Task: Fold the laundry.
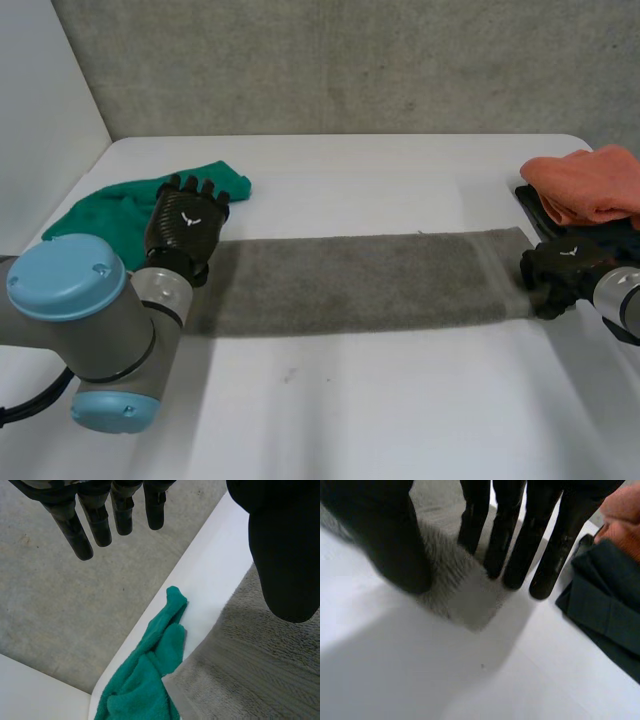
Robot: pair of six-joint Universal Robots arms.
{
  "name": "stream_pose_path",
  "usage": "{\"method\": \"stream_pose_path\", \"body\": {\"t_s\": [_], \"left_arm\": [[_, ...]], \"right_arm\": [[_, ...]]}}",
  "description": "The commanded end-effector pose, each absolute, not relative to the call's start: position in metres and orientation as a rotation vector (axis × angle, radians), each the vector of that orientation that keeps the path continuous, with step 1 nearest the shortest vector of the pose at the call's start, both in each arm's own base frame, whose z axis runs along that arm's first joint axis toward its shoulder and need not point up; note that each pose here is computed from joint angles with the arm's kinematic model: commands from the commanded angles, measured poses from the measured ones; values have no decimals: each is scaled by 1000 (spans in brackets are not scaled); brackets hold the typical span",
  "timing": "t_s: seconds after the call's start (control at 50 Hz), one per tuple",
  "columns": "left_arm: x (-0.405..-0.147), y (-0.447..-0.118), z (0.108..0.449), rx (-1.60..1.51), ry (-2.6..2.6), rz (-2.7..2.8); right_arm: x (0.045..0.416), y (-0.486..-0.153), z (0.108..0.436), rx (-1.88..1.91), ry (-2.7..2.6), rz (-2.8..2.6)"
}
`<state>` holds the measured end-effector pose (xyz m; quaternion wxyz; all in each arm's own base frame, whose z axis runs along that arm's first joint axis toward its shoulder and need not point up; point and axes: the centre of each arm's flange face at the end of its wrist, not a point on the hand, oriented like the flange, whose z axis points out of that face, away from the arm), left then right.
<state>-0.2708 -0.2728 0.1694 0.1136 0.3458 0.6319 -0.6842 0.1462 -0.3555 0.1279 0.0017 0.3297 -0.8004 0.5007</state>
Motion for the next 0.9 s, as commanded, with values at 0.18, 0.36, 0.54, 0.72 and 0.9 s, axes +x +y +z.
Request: {"method": "stream_pose_path", "body": {"t_s": [0.18,0.36,0.54,0.72,0.9], "left_arm": [[-268,-265,175,1015,1847,-2011],[-260,-258,178,1006,1860,-1999],[-257,-254,182,996,1857,-2003],[-254,-250,189,984,1845,-2017],[-252,-247,183,998,1861,-1998]], "right_arm": [[72,-359,184,891,-2156,1558],[30,-365,189,1018,-1928,1323],[158,-343,230,1240,-1758,1738],[321,-248,227,1797,-1420,2160],[389,-184,159,2203,-1407,2128]]}}
